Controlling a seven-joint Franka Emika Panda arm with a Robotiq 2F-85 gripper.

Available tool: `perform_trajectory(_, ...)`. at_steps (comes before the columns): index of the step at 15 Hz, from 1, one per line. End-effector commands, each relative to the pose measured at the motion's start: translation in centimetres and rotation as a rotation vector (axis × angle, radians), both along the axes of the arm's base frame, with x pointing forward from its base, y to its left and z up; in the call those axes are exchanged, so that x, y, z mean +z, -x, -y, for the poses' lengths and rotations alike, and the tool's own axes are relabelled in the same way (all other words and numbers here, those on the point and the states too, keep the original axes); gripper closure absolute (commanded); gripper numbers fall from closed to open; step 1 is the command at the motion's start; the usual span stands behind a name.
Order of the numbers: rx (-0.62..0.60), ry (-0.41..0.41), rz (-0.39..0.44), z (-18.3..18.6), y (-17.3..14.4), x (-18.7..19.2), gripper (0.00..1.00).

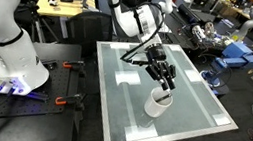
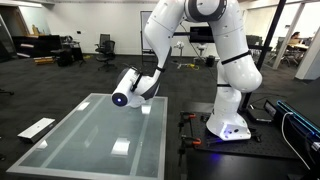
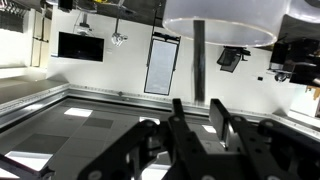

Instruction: Put the pen in the mug cup

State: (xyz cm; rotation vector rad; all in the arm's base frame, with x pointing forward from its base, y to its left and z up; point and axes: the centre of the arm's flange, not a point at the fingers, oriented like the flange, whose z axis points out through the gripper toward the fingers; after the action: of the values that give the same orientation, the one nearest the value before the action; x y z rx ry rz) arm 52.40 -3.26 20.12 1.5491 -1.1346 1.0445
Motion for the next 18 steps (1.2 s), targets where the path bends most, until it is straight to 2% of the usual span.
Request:
perform_trajectory(1, 0.016, 0.018, 0.032, 0.3, -0.5, -0.4, 0.33)
perform_trajectory(5, 0.034, 0.020, 0.034, 0.0, -0.2, -0.3, 0.03)
perform_trajectory(6, 0.038, 0.021, 0.043, -0.3, 0.1, 0.2, 0.00)
perform_trajectory(11, 0.055, 0.029, 0.105, -1.5, 1.3, 3.6, 0.00)
perform_trajectory(18, 0.060, 0.066, 0.196, -2.6, 3.2, 10.9, 0.00)
